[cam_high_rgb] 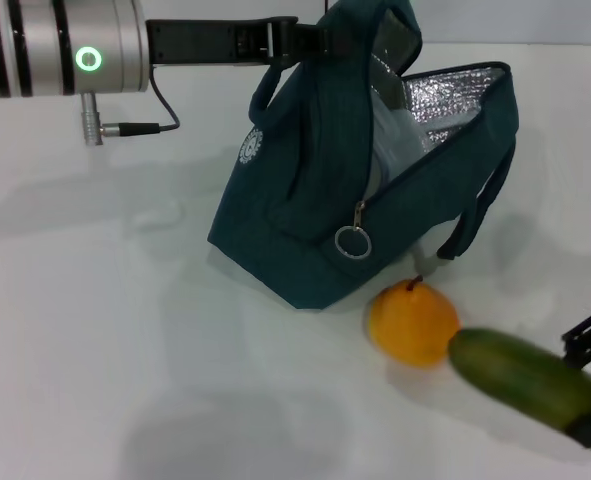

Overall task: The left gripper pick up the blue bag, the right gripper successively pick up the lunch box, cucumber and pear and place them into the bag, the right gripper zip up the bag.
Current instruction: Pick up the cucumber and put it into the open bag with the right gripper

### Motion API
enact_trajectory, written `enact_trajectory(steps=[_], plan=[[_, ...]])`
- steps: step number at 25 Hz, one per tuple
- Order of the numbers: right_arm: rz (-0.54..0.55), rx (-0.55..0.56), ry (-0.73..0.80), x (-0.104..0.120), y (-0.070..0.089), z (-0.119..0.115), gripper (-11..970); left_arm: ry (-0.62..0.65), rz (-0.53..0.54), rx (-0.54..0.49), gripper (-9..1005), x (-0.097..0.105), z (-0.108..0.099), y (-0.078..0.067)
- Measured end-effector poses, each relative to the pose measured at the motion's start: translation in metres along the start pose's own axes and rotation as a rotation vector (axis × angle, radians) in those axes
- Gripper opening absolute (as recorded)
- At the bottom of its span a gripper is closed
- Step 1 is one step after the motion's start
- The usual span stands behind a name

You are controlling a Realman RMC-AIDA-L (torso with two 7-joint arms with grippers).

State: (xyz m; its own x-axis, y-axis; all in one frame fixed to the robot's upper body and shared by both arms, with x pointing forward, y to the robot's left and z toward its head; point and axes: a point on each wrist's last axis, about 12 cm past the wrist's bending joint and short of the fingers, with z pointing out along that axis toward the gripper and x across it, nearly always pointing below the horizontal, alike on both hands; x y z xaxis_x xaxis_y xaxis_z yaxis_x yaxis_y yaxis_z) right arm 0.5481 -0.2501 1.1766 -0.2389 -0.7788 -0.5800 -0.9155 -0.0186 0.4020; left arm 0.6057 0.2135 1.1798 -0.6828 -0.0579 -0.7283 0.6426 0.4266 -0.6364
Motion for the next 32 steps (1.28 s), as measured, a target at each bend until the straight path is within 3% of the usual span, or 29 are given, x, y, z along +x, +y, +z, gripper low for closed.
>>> enact_trajectory(steps=[5, 8, 15, 20, 24, 32], plan=[[-0.039, -0.022, -0.319, 0.044, 0.009, -0.027, 617, 0.004, 0.001, 0.000, 67, 0.000, 0.000, 0.000], [-0.092, 0.027, -0.506, 0.062, 0.015, -0.034, 617, 0.008, 0.004, 0.003, 67, -0.001, 0.001, -0.001], [-0.353, 0.409, -1.052, 0.080, 0.029, -0.022, 617, 0.012, 0.007, 0.008, 67, 0.001, 0.002, -0.002], [-0.434, 0.595, -1.308, 0.071, 0.019, 0.007, 617, 0.009, 0.003, 0.012, 67, 0.001, 0.002, -0.002], [-0.456, 0.680, -1.349, 0.057, 0.003, 0.026, 617, 0.011, -0.003, 0.017, 67, 0.002, 0.003, -0.003], [-0.432, 0.860, -1.180, 0.048, -0.027, 0.045, 617, 0.011, -0.019, 0.039, 66, 0.004, 0.004, -0.005]])
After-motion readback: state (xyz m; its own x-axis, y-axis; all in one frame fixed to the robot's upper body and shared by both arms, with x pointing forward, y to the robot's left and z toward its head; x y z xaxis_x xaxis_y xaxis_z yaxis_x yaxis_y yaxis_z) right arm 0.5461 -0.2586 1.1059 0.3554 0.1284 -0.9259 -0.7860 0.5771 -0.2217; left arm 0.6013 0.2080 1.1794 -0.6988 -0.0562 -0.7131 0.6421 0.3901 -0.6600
